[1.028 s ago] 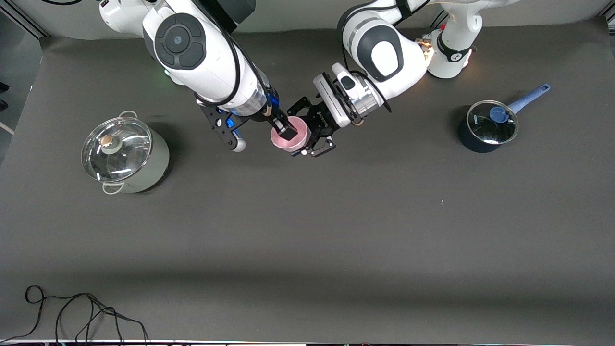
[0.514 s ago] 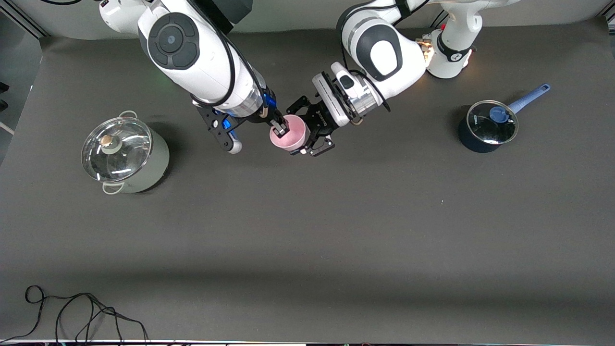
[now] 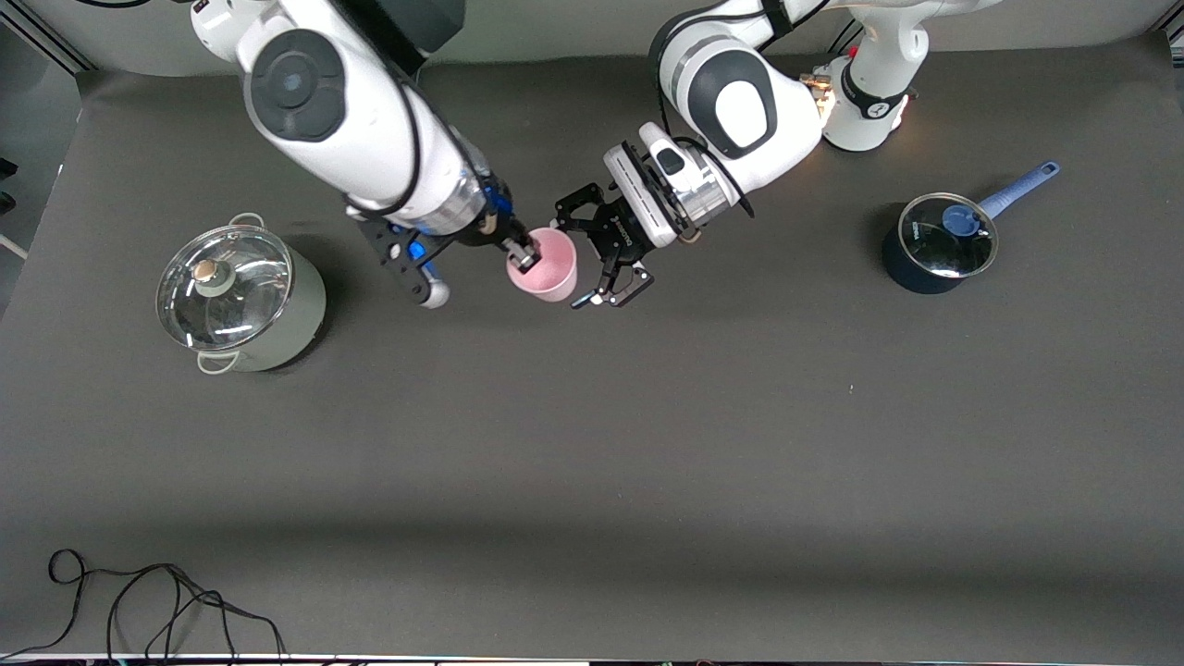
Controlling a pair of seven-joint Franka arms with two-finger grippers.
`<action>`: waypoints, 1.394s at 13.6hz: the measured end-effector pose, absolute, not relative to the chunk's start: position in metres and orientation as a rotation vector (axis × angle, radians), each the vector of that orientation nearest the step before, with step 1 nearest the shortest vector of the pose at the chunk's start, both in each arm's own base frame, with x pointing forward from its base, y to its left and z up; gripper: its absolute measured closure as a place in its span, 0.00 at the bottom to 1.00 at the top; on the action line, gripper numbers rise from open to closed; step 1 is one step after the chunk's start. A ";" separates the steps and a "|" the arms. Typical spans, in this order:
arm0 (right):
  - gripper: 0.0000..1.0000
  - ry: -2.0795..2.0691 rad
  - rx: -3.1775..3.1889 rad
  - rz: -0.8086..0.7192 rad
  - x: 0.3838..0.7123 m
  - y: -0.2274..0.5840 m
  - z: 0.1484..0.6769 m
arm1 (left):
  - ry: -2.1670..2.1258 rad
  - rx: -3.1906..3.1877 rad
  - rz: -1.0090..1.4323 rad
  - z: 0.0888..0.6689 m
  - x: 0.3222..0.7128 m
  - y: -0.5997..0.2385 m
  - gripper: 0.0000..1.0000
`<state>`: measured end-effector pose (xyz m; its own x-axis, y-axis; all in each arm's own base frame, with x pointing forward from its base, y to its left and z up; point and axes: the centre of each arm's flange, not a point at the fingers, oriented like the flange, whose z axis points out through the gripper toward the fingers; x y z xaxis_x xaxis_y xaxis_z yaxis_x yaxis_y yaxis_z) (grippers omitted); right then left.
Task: Transfer pink cup from left to right arm
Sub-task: 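Open the left gripper while the right gripper pulls the cup away, then lower the cup with the right gripper while the left gripper withdraws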
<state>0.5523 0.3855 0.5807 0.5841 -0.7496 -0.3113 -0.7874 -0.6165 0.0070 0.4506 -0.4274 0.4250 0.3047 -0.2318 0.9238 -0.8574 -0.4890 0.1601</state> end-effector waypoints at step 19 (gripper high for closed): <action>0.97 0.121 -3.064 0.223 0.604 0.057 0.591 | -0.741 2.297 1.226 0.398 0.540 -0.306 0.00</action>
<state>0.6040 0.0566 0.5909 0.9864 -0.0733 -0.1468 -0.0830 -0.9947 -0.0613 0.5402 -0.3059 0.3982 0.4656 -0.2525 0.8482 -0.6336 -0.7642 0.1203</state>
